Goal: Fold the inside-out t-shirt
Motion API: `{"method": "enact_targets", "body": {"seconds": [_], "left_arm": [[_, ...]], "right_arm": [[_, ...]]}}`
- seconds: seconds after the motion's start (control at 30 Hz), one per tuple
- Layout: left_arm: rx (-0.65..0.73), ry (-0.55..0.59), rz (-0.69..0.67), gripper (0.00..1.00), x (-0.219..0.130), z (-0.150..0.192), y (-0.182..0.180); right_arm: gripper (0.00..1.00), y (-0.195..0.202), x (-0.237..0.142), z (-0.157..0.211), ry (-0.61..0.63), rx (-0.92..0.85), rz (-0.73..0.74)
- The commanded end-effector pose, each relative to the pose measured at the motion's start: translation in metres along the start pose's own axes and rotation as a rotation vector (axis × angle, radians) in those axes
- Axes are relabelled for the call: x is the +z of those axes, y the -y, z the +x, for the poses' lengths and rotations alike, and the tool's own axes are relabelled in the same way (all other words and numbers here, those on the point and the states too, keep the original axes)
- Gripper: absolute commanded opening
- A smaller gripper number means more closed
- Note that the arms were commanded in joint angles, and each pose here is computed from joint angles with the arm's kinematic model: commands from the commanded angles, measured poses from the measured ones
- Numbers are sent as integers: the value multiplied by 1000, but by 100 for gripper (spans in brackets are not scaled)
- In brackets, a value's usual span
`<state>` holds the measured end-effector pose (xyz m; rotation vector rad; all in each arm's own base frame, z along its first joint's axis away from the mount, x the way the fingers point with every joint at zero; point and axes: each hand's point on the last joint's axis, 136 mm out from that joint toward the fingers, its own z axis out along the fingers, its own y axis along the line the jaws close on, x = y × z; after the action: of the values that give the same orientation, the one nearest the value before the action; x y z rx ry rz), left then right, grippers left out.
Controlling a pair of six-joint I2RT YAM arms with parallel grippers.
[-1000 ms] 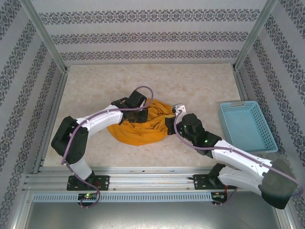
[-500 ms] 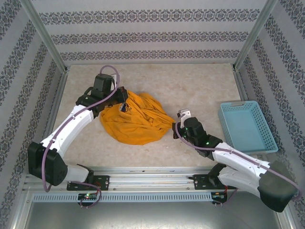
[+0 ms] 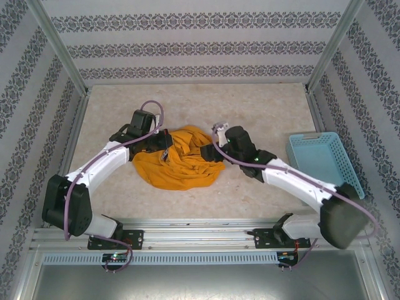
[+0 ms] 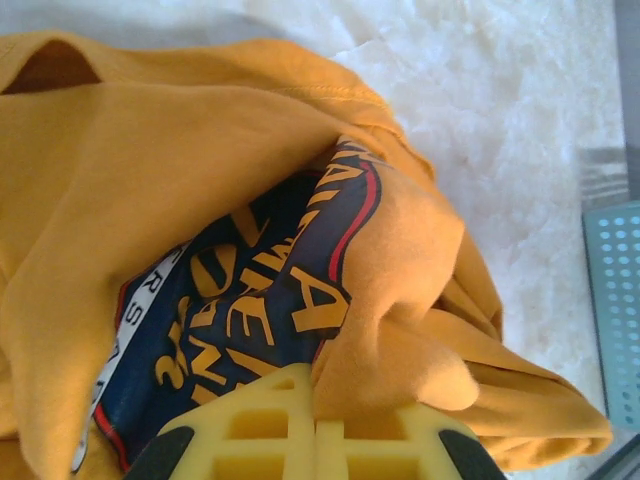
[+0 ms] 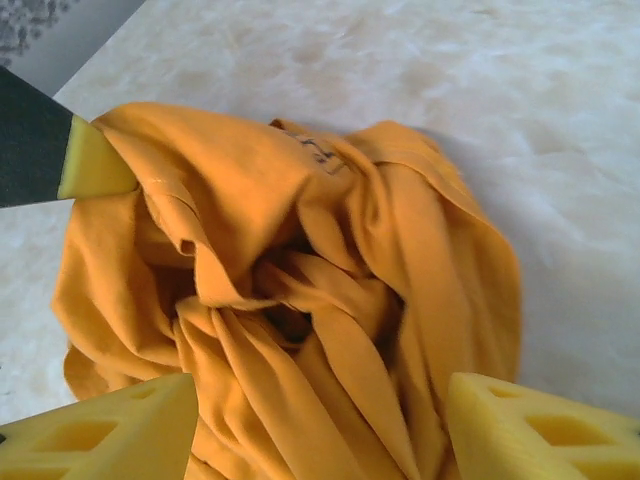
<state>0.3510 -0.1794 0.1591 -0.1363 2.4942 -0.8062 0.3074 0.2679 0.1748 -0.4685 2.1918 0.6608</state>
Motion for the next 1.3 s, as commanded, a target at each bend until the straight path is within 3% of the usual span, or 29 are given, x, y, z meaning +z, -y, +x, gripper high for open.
{"method": "enact_targets", "body": {"seconds": [0.0,0.27,0.4,0.53,0.57,0.77,0.9,1.0,1.13,1.23,1.27], "left_arm": [[4,40,57,0,-7,-5,12],[8,71,25,0,-15,-10,9],[4,81,-3,0,-18,-18,3],[-24,105,-56,0,-25,-32,-11],[-42,119,-77,0,-30,-38,-17],[-190,215,-102,0,-64,-77,-56],[-292,261,-106,0,-77,-88,-81],[-292,223,-51,0,-64,-85,-77],[-257,123,1,0,-37,-66,-64],[-179,50,25,0,-19,-52,-41],[-156,32,26,0,-13,-48,-36]], "right_arm": [[70,-17,25,16,-113,-47,-69],[65,-18,75,58,-250,-106,-63],[42,-4,76,69,-276,-127,-9],[4,-3,59,52,-210,-149,17],[0,-5,50,44,-181,-156,13],[0,-24,-24,-10,73,-181,-36],[0,-17,-59,-17,205,-116,-53],[0,3,-55,5,203,-27,-24],[0,42,-33,48,105,102,86],[0,48,-27,54,59,130,101],[6,48,-27,52,48,123,108]]}}
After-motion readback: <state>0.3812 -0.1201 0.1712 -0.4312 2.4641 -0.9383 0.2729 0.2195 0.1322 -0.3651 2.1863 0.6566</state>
